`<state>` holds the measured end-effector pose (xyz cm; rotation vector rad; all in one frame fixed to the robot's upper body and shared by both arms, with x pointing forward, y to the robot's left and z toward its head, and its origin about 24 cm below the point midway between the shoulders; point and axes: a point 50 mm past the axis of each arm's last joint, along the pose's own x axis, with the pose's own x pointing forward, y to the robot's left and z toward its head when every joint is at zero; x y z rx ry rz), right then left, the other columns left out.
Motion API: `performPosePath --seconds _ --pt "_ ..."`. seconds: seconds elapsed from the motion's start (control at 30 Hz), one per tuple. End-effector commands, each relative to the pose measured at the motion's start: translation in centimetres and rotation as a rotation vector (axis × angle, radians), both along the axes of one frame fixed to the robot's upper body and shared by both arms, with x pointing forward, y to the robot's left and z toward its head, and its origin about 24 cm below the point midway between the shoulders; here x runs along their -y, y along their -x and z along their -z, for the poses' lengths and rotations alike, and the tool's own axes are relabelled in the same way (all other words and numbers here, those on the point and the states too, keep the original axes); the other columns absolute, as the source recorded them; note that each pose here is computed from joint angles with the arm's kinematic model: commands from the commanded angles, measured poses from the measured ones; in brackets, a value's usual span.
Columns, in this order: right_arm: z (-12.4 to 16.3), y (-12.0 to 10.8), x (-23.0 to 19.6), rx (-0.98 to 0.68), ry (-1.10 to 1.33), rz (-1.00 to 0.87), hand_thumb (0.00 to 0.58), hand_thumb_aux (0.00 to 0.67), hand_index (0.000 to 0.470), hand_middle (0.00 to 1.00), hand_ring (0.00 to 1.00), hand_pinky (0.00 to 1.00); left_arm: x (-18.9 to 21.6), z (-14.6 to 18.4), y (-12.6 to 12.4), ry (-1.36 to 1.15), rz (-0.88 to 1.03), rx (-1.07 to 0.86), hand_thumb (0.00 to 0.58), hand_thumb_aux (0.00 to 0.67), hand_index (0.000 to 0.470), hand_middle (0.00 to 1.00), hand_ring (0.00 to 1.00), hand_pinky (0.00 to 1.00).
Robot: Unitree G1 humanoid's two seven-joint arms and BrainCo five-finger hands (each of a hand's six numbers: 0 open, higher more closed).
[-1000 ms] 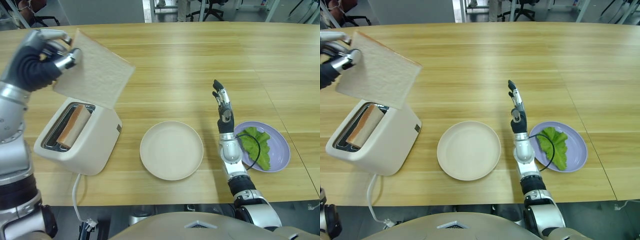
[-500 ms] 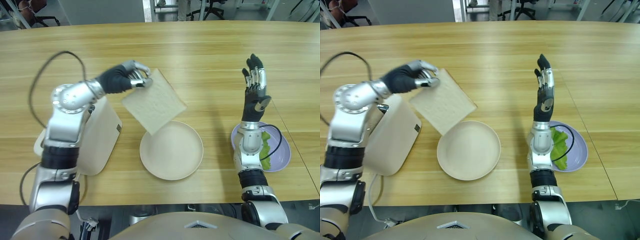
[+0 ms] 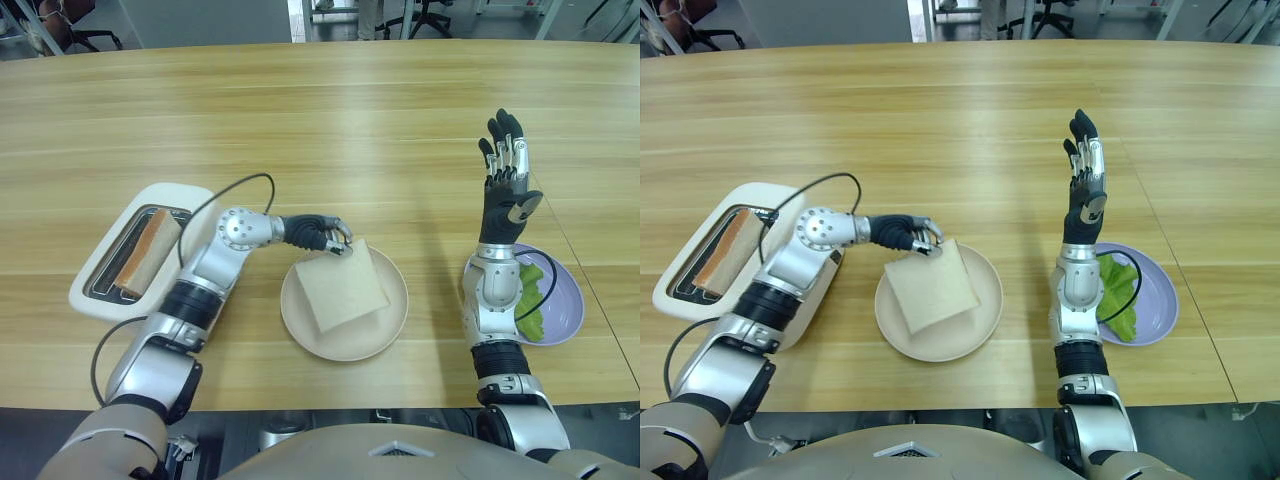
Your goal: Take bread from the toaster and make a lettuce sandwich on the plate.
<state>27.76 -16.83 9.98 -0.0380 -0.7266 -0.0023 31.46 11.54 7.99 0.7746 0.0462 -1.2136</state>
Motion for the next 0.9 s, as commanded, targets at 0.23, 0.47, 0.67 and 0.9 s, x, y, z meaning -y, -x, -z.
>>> performPosePath --seconds 0.23,0.47,0.67,0.9 --pt "0.5 0.1 -0.3 -0.026 -0.013 -0.017 0.000 0.000 0.000 0.00 0.00 0.00 1.5 3.5 -0.6 -0.132 0.028 0.021 0.580 0.670 0.460 1.00 1.00 1.00" --pt "0.2 0.0 0.0 -0.023 0.018 -0.026 0.000 0.000 0.000 0.00 0.00 0.00 1.4 3.8 -1.0 -0.229 0.039 0.188 0.000 0.000 0.000 0.00 0.00 0.00" --pt "-1.3 0.3 2.7 0.003 0.129 0.020 0.000 0.000 0.000 0.00 0.00 0.00 1.9 3.1 -1.1 -0.211 0.031 0.273 0.000 0.000 0.000 0.00 0.00 0.00" --pt "-3.7 1.7 8.6 -0.009 0.436 0.142 0.000 0.000 0.000 0.00 0.00 0.00 1.1 -0.4 -1.1 -0.107 -0.060 0.413 0.000 0.000 0.000 0.00 0.00 0.00"
